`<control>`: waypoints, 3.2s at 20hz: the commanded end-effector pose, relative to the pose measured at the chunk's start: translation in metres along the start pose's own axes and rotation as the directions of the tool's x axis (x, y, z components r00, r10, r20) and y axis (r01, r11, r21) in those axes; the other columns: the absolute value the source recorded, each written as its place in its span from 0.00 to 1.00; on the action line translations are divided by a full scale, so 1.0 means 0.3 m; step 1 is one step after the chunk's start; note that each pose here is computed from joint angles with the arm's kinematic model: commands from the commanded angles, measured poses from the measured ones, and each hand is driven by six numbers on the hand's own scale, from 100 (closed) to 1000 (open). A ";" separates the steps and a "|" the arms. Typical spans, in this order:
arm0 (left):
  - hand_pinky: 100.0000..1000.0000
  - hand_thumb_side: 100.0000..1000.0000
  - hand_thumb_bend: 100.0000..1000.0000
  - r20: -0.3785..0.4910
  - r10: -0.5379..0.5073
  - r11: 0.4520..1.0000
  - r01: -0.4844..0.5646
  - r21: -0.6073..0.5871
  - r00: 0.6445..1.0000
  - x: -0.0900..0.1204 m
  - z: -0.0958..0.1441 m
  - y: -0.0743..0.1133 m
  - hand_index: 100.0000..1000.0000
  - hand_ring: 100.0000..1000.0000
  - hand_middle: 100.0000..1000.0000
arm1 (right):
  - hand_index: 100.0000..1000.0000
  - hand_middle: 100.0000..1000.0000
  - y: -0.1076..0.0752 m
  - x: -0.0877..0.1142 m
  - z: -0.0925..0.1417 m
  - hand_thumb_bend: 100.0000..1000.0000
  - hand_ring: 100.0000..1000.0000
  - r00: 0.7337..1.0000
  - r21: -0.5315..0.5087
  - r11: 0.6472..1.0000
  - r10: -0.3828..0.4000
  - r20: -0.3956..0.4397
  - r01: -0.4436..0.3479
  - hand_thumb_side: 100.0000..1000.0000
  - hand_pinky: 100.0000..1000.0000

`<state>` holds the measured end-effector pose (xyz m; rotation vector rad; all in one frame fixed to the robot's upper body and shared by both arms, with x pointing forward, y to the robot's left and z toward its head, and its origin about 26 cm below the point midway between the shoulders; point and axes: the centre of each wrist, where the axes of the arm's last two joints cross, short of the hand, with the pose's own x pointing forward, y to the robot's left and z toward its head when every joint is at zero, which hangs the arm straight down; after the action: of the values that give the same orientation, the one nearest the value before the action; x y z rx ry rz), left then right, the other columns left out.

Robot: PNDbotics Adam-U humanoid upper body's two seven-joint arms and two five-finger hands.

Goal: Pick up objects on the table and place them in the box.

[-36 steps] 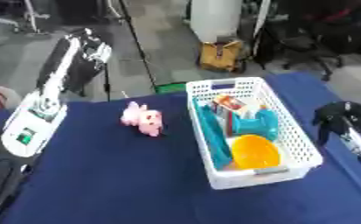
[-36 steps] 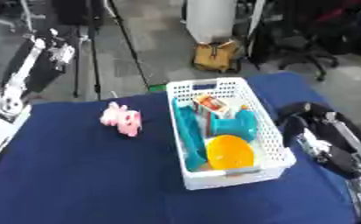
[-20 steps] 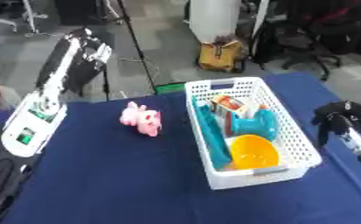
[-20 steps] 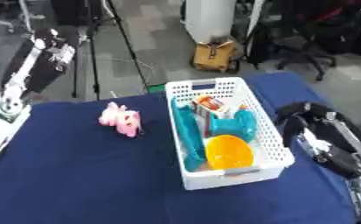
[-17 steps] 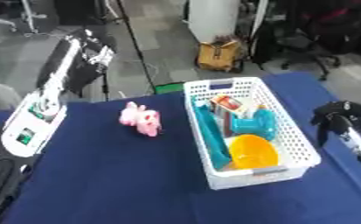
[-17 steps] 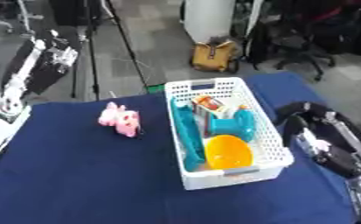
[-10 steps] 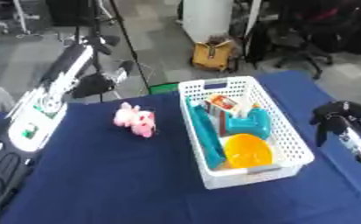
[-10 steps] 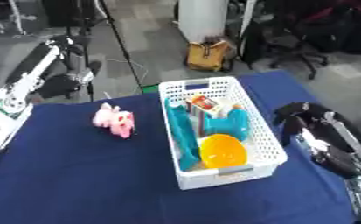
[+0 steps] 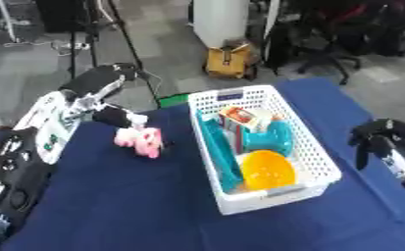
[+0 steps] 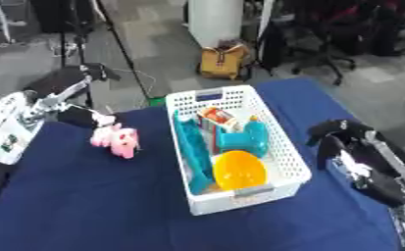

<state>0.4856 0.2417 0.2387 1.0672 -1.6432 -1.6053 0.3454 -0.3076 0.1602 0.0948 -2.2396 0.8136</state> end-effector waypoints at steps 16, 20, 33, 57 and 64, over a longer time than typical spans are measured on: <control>1.00 0.19 0.40 -0.069 -0.216 0.941 0.189 -0.282 0.974 -0.054 0.020 -0.003 0.82 0.80 0.73 | 0.69 0.50 -0.037 0.039 -0.020 0.00 0.30 0.999 0.016 0.999 0.044 0.032 -0.045 0.49 0.26; 1.00 0.11 0.30 -0.072 -0.182 0.931 0.149 -0.332 0.981 -0.059 0.024 -0.023 0.80 0.78 0.70 | 0.69 0.50 -0.037 0.039 -0.019 0.00 0.30 0.999 0.015 0.999 0.044 0.032 -0.044 0.49 0.26; 1.00 0.04 0.24 -0.068 -0.119 0.908 0.081 -0.410 0.991 -0.059 0.033 -0.090 0.79 0.75 0.69 | 0.69 0.50 -0.037 0.038 -0.015 0.00 0.30 0.999 0.011 0.999 0.042 0.031 -0.042 0.50 0.26; 1.00 0.01 0.28 -0.044 -0.155 0.970 0.144 -0.194 0.987 -0.066 0.043 -0.023 0.82 0.90 0.91 | 0.69 0.50 -0.044 0.041 -0.014 0.00 0.30 0.998 0.012 0.999 0.050 0.034 -0.050 0.50 0.26; 1.00 0.01 0.25 -0.057 -0.149 0.956 0.130 -0.262 0.987 -0.075 0.045 -0.055 0.83 0.88 0.88 | 0.69 0.50 -0.047 0.043 -0.013 0.00 0.30 0.998 0.011 0.998 0.055 0.033 -0.055 0.50 0.26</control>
<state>0.4869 0.2618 0.2111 1.0775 -1.3042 -1.7993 0.3455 -0.3085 0.1651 0.0897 -2.2533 0.8265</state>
